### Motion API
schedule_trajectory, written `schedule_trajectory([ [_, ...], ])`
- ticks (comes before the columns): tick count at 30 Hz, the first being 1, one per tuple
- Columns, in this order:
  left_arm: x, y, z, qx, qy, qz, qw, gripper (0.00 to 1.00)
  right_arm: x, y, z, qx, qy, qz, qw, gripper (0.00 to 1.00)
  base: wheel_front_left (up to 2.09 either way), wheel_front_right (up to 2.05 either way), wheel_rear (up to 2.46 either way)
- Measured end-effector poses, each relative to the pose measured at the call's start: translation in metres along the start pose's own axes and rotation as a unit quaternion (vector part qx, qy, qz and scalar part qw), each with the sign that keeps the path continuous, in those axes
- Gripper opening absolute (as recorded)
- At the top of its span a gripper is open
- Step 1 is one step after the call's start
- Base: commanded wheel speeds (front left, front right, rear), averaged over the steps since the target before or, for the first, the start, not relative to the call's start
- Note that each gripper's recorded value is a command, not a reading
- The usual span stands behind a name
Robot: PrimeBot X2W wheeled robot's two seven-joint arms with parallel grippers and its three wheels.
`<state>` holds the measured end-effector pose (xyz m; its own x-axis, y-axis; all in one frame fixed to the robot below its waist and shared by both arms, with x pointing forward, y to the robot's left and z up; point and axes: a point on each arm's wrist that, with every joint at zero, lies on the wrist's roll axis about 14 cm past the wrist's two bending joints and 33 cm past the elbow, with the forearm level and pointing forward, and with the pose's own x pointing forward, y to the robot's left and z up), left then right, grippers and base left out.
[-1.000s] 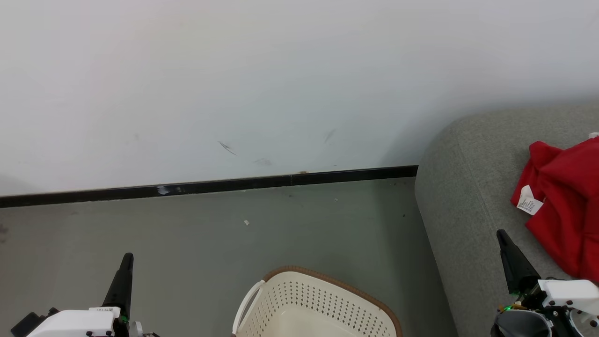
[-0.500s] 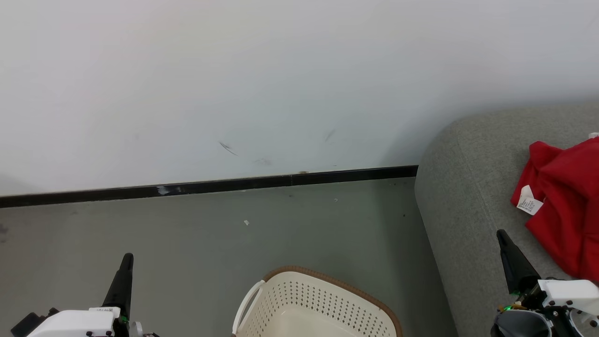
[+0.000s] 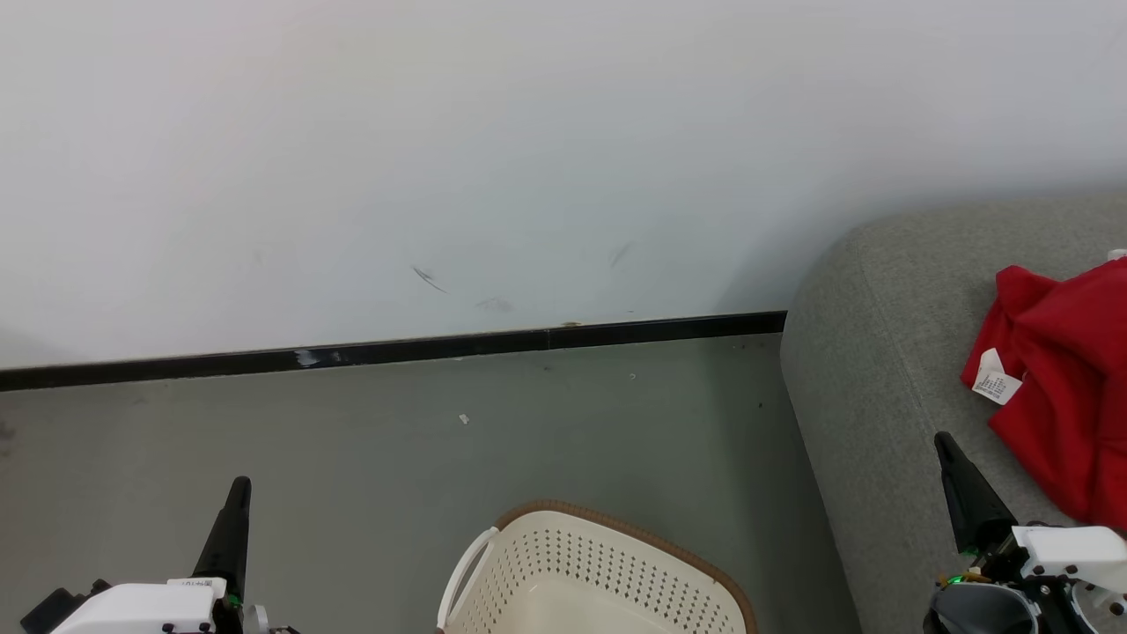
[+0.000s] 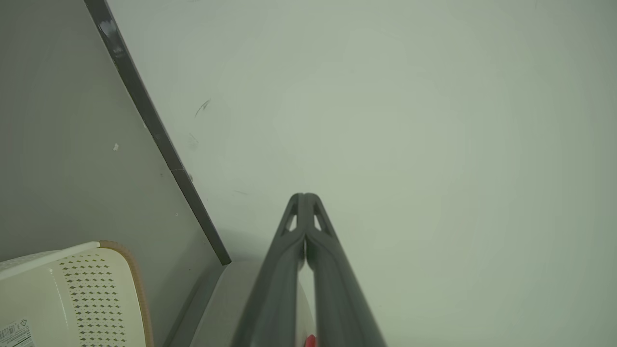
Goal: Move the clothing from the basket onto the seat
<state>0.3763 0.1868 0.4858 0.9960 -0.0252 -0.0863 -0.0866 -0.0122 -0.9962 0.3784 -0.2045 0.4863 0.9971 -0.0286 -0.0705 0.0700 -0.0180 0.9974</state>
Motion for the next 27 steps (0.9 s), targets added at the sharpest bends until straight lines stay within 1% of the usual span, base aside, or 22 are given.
schedule_trajectory([
  [27, -0.0001, 0.0000, 0.0001, 0.000, 0.000, 0.000, 1.000, 0.00, 0.0000, 0.0000, 0.0000, 0.000, 0.000, 0.000, 1.000, 0.00, 0.00, 0.00, 0.00],
])
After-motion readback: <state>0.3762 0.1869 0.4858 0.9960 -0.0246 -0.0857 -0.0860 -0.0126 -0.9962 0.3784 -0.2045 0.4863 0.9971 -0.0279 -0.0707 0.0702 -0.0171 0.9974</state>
